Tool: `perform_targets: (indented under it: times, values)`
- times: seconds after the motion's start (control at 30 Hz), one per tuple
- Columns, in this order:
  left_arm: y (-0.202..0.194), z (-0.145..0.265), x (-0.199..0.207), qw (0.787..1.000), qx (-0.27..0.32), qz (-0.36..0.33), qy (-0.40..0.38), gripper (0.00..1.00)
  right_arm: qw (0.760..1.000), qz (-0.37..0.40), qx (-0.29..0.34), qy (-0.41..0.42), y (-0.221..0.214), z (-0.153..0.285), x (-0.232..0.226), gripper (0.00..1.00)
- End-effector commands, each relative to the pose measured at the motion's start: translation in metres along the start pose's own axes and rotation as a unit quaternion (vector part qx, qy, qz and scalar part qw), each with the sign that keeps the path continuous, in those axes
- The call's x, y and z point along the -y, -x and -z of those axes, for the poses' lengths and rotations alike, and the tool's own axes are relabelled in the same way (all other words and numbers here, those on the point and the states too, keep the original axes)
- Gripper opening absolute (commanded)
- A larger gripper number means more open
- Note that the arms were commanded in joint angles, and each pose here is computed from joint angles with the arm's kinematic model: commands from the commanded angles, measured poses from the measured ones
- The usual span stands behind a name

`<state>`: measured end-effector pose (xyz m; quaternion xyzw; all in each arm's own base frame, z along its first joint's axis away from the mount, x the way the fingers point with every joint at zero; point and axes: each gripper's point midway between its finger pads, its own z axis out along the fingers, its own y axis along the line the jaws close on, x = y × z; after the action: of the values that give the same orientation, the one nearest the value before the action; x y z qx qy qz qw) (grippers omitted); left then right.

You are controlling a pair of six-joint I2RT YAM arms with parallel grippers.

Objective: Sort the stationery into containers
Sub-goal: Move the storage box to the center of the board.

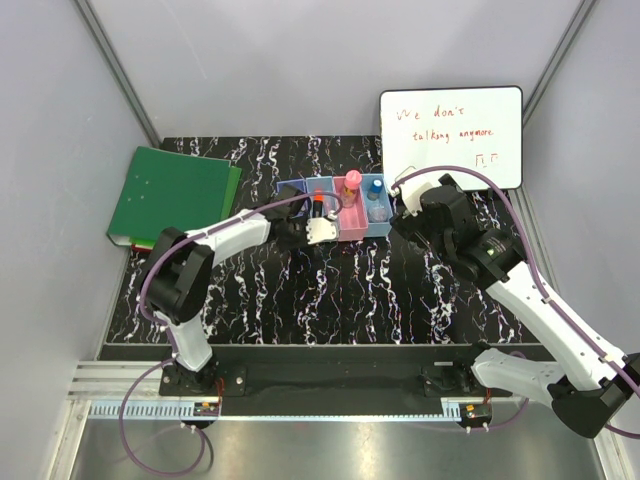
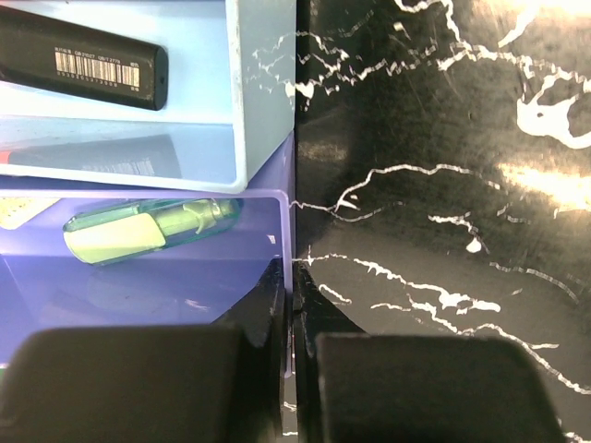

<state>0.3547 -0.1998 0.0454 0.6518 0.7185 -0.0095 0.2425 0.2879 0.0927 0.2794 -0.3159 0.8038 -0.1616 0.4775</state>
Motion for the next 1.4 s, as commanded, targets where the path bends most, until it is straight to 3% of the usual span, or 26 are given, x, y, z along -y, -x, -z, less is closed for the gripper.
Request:
perform_targets:
  times: [0.0, 0.33, 0.47, 1.03, 1.37]
  values:
    - [-0.021, 0.004, 0.020, 0.997, -0.025, -0.043, -0.055, 0.00, 0.999, -0.024, 0.031, -0.022, 0.019, 0.010, 0.017, 1.00]
    - [-0.022, 0.010, 0.034, 0.994, -0.017, -0.052, -0.098, 0.07, 0.999, -0.022, 0.030, -0.018, 0.019, 0.008, 0.015, 1.00]
    - [-0.026, 0.013, 0.041, 0.992, -0.017, -0.052, -0.109, 0.16, 0.999, -0.021, 0.029, -0.018, 0.019, 0.008, 0.015, 1.00]
    - [-0.048, 0.022, 0.066, 0.988, -0.022, -0.078, -0.132, 0.16, 0.999, -0.028, 0.030, -0.014, 0.019, 0.010, 0.014, 1.00]
    - [-0.061, 0.010, 0.044, 0.990, -0.042, -0.102, -0.092, 0.16, 0.999, -0.027, 0.027, -0.009, 0.018, 0.008, 0.011, 1.00]
